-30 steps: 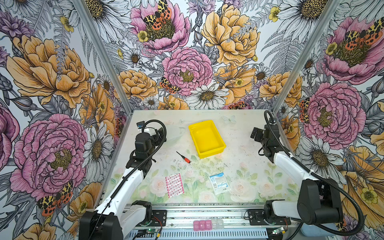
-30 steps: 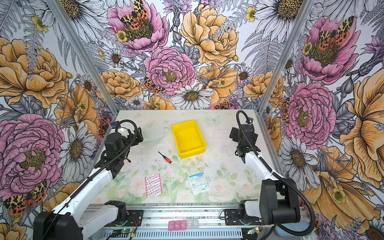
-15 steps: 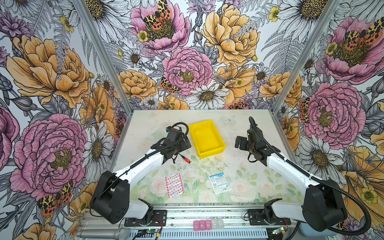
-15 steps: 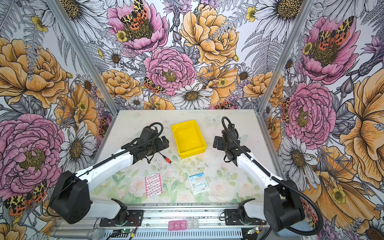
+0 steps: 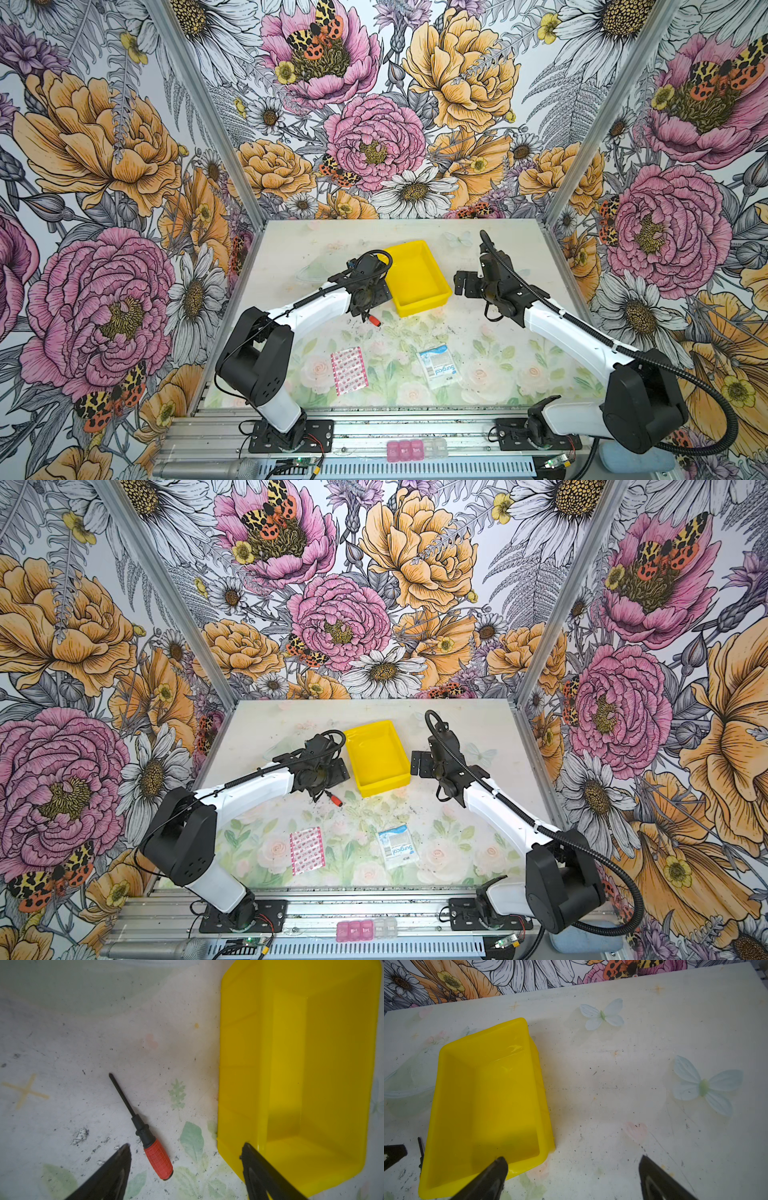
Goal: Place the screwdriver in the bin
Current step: 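Lower the left gripper and close it on the red screwdriver handle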
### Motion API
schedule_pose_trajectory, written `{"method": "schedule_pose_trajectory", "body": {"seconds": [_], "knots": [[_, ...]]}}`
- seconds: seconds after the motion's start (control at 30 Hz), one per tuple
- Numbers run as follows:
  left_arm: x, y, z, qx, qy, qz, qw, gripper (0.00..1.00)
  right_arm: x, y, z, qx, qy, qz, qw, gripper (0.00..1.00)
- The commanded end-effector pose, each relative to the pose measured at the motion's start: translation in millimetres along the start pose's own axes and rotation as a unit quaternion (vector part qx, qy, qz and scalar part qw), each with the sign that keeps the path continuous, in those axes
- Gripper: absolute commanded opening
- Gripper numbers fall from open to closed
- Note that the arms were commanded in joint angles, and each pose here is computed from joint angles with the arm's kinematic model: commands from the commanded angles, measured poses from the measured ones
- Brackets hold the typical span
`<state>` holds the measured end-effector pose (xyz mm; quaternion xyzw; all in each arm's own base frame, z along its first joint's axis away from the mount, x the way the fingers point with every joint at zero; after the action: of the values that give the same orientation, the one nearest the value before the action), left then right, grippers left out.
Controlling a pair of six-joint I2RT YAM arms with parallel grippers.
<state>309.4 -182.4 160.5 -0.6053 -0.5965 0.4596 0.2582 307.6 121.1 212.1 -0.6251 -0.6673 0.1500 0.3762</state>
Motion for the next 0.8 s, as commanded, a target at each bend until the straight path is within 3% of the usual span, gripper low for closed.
{"method": "schedule_pose_trajectory", "body": {"seconds": [0.0,0.47,0.77], "knots": [[7,9,11,0.024,-0.025,-0.014,0.999,0.78,13,-2,-7,-0.003,-0.018,-0.018,1.000,0.99],[13,46,27,0.069,-0.023,-0.050,0.996,0.67,20,3,-4,0.004,-0.024,-0.022,0.999,0.99],[11,54,36,0.080,-0.012,-0.061,0.995,0.48,19,0,-3,-0.003,-0.027,-0.014,1.000,0.99]]}}
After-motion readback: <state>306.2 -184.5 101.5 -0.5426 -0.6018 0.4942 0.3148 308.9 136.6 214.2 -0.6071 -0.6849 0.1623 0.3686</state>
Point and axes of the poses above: each gripper's point midway between its finger pads, its own y axis out along the fingers, its own x axis along the line the jaws close on, z = x × y, the point moved 8 cm from there along -y, back along the fingers, and after that the axes turned 12 degrees about y, right-handed, at the moved point
